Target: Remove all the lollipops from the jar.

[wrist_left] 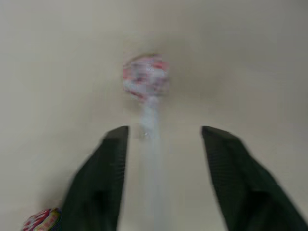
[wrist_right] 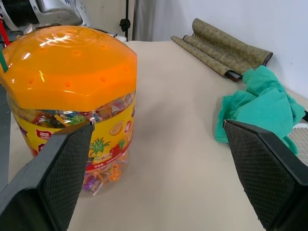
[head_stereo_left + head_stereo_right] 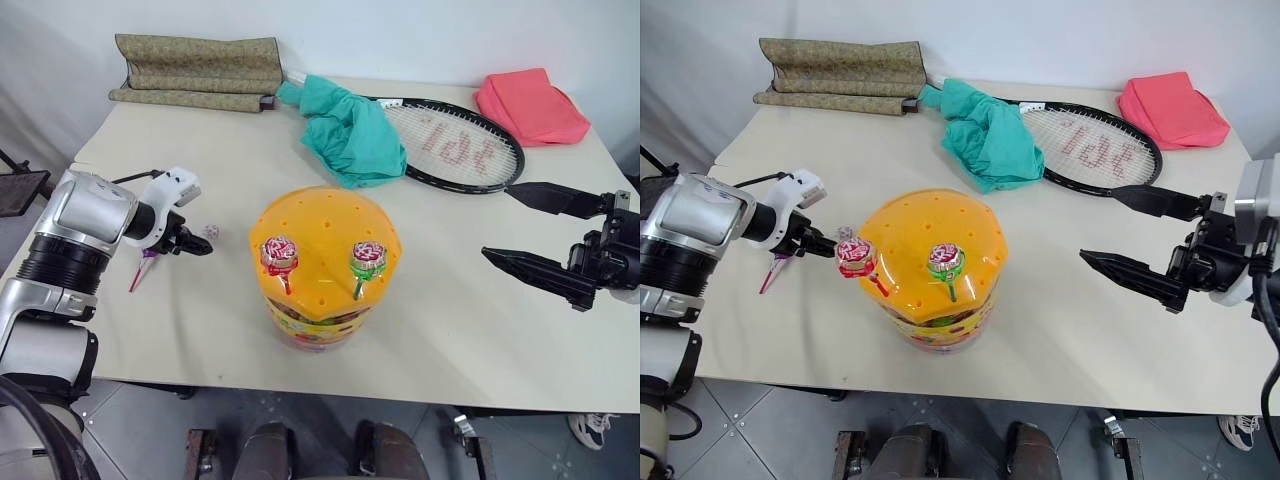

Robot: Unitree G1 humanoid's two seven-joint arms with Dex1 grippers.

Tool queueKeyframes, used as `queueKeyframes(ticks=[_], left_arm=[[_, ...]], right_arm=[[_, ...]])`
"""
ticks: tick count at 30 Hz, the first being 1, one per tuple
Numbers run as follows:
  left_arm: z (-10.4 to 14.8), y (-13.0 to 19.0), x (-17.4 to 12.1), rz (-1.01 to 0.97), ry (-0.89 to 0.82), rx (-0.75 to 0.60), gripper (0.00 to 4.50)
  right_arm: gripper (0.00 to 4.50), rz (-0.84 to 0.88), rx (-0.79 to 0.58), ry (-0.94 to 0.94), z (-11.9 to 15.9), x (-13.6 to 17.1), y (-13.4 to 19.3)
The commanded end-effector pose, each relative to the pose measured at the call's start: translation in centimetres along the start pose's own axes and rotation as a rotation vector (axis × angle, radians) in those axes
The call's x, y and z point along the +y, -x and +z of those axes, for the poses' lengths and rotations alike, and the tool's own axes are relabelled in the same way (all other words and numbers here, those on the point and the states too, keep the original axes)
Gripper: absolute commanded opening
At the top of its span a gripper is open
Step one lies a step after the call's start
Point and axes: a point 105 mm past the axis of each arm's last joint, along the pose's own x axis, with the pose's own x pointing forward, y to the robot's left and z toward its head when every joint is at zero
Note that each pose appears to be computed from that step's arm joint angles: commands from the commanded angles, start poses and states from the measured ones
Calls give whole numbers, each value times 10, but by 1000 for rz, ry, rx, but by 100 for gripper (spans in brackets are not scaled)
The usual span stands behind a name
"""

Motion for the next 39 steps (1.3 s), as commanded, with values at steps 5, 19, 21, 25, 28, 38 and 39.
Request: queueKeyframes(ticks=[5,19,21,25,28,38,39], left_arm=[[25,43,-4,-21,-71,-131,449],[64,122,-88,-582,-605,-878,449],[61,122,-97,-654,-659,-921,449],[57,120,-116,-793,-729,-938,449],[54,117,-129,-877,-754,-921,449],[38,97,-163,-1069,-816,-801,449],[38,97,-165,-1079,-821,-803,449]], right_arm=[[450,-28,-2,59,15,0,10],[450,153,40,23,18,28,23],[450,210,56,17,17,36,25],[450,287,61,26,22,44,25],[450,336,15,77,29,52,21],[450,425,-63,75,32,72,10],[450,419,-62,76,32,71,10]])
